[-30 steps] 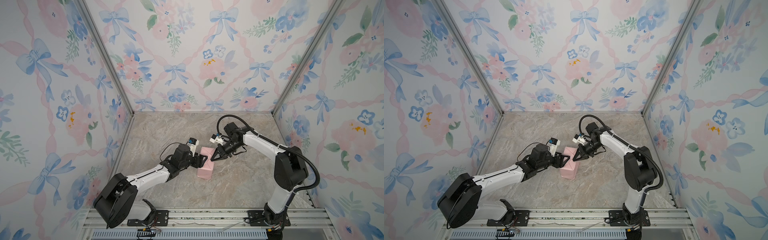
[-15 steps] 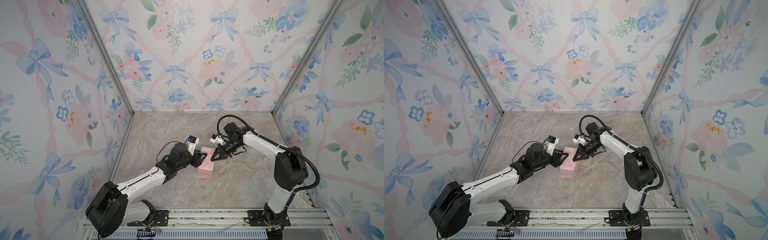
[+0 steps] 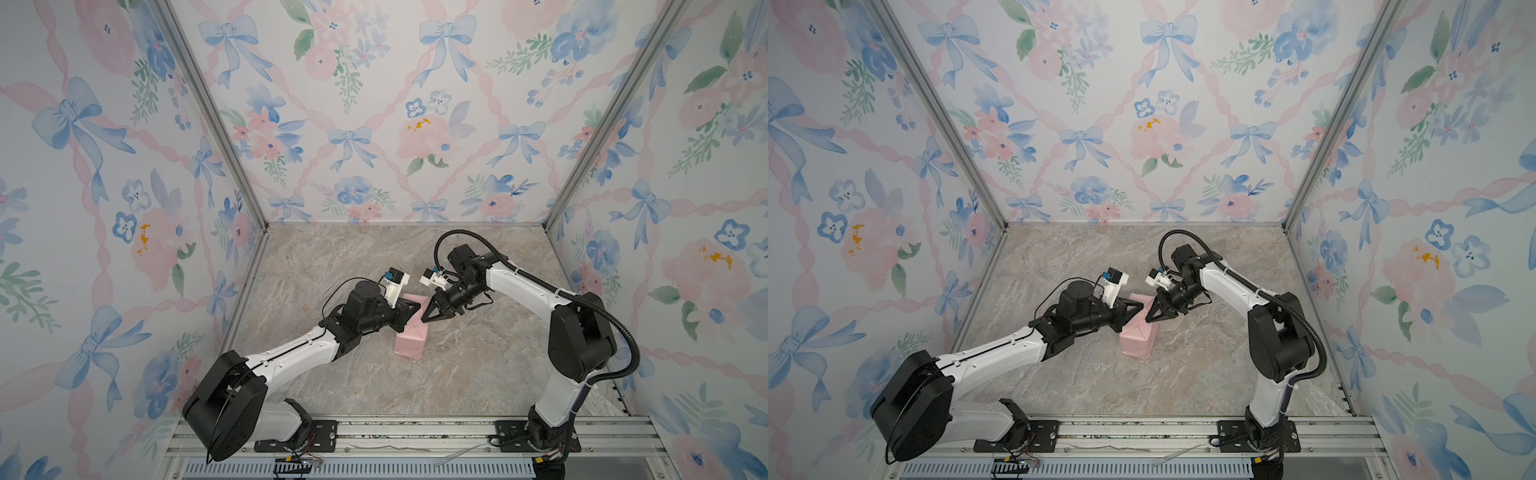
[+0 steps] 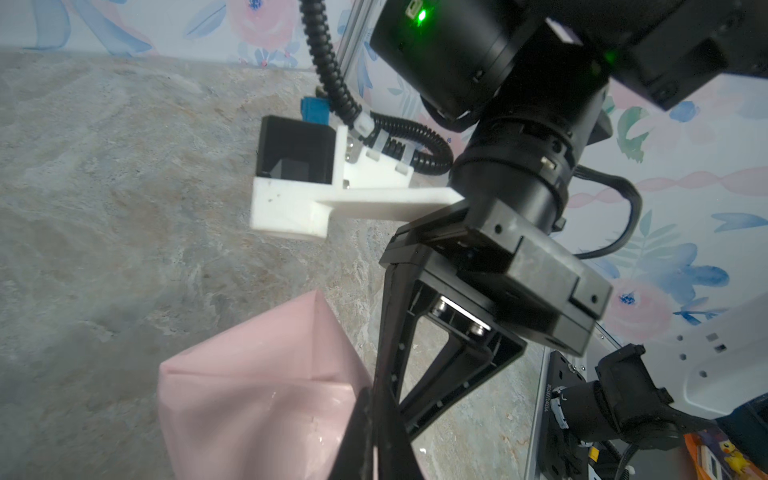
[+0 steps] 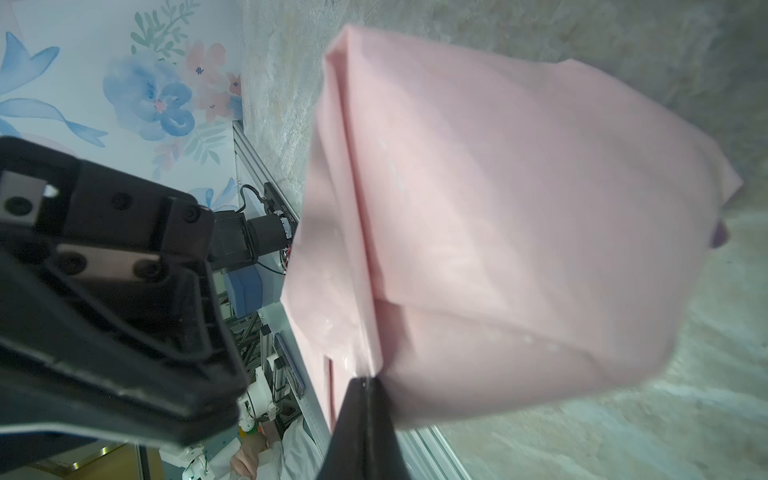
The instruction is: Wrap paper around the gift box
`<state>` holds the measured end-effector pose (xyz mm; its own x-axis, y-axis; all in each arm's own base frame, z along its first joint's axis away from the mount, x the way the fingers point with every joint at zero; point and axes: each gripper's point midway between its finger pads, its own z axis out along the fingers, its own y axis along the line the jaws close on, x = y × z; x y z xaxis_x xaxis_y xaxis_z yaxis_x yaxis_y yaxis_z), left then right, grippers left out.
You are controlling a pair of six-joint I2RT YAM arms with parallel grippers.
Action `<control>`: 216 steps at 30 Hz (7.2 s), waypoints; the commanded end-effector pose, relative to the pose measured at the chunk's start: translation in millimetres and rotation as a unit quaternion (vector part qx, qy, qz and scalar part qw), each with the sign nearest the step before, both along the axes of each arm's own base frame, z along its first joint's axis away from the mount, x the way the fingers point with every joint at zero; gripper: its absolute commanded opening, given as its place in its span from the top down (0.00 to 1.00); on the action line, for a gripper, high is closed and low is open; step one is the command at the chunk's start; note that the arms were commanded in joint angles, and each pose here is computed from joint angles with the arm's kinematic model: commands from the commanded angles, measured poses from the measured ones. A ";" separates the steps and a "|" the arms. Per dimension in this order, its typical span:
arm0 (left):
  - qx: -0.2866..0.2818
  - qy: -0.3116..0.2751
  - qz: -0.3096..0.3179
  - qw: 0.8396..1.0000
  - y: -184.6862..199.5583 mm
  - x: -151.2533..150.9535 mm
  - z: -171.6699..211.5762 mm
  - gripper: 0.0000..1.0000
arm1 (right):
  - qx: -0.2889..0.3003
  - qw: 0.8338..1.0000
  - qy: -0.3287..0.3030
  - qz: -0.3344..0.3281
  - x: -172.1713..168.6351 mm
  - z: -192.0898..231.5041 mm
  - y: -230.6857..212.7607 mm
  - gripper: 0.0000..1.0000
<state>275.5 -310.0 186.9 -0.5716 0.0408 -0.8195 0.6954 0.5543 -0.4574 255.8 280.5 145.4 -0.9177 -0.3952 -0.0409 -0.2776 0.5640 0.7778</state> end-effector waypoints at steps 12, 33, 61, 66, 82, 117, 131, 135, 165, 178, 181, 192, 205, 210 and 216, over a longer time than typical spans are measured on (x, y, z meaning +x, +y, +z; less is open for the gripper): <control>0.003 0.007 -0.012 1.000 -17.2 9.5 -5.4 0.93 | -0.071 0.997 0.005 -0.004 -1.3 -31.6 -14.8 1.00; 0.016 0.019 0.000 1.000 -2.6 -2.7 -22.3 0.95 | -0.072 0.997 0.006 -0.006 -1.1 -31.1 -15.5 1.00; 0.059 0.039 0.028 0.997 2.2 9.9 -59.9 0.97 | -0.069 0.998 0.009 -0.002 -3.9 -28.5 -14.4 1.00; 0.067 0.045 0.032 0.996 6.7 6.7 -68.0 0.97 | -0.065 0.998 0.004 -0.007 -3.1 -23.3 -13.4 1.00; 0.074 0.047 0.034 0.996 8.6 6.7 -73.6 0.98 | -0.021 1.000 0.014 -0.011 -6.5 -2.2 -3.9 0.87; 0.070 0.045 0.030 0.996 6.7 5.8 -70.5 0.98 | 0.003 0.999 0.026 -0.028 -15.0 10.3 -12.6 0.93; 0.070 0.044 0.028 0.996 6.1 5.8 -69.8 0.98 | -0.007 0.999 0.040 -0.032 -19.0 1.2 -20.4 0.97; 0.070 0.044 0.027 0.996 6.0 5.6 -70.2 0.98 | -0.011 0.998 0.043 -0.035 -18.4 -4.1 -22.6 0.97; 0.071 0.048 0.023 0.996 5.0 3.9 -72.5 0.98 | -0.009 0.998 0.044 -0.040 -15.6 -8.5 -21.0 0.90; 0.069 0.046 0.024 0.996 5.0 4.0 -70.6 0.98 | -0.005 0.998 0.040 -0.047 -7.7 -12.8 -16.7 0.88; 0.069 0.046 0.023 0.996 4.7 3.9 -70.4 0.98 | -0.006 0.998 0.042 -0.046 -8.5 -14.3 -16.9 0.87; 0.068 0.045 0.022 0.996 5.1 2.7 -69.4 0.98 | -0.017 0.998 0.041 -0.051 -4.8 -21.2 -18.6 0.85; 0.067 0.043 0.022 0.997 5.3 2.1 -68.2 0.98 | -0.032 0.997 0.031 -0.067 4.3 -28.6 -20.2 0.79; 0.067 0.042 0.023 0.997 5.8 2.3 -67.9 0.98 | -0.093 0.992 0.023 -0.081 1.3 -41.5 -46.6 0.75; 0.066 0.039 0.023 0.997 6.3 2.1 -65.2 0.98 | -0.126 0.985 -0.028 -0.111 1.4 -11.5 -70.8 0.72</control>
